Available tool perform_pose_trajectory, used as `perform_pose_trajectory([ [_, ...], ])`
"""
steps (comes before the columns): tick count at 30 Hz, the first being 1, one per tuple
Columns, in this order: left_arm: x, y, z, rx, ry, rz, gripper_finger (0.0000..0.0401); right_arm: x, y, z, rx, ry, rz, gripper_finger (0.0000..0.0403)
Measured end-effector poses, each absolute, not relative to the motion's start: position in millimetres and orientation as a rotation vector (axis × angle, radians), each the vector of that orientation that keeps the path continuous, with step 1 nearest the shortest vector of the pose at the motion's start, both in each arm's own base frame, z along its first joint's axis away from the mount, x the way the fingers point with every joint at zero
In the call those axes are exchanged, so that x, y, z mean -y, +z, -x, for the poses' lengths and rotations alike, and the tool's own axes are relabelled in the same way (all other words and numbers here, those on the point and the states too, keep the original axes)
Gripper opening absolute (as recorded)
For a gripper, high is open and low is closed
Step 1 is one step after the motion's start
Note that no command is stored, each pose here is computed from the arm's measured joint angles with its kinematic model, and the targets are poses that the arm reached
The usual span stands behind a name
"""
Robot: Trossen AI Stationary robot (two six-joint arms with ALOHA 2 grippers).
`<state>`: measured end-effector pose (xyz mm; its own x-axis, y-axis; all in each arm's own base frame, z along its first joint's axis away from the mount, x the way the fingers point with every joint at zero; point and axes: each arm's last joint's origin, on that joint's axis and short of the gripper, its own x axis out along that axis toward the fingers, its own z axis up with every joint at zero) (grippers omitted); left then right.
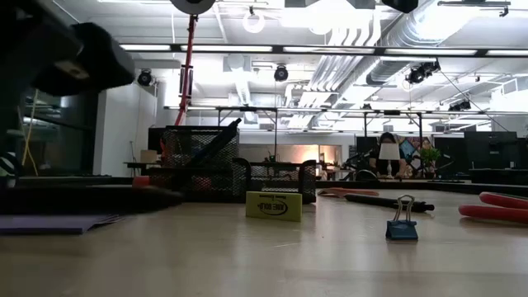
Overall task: Pick and place office supplies into organizer
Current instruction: Put the pen into the desk organizer
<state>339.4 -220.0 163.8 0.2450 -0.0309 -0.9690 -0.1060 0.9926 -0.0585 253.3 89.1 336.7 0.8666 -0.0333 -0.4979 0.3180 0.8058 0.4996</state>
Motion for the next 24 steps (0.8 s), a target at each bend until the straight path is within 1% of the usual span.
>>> perform_pose_trajectory([
  [3,220.6,170.8,-342.3,-1.301,0.056,0.092,0.0002,-89.1,336.6,-253.3,-0.494,-0.196,-0.61,0.0107],
  [16,214.6,170.9,-332.8,-1.407,0.093,0.023,0.0001,-89.2,336.6,-253.3,-0.494,-0.195,-0.609,0.0107],
  [24,215.1,187.3,-334.9,-1.411,0.083,-0.047,0.0001,-89.2,336.6,-253.3,-0.495,-0.193,-0.602,0.0107],
])
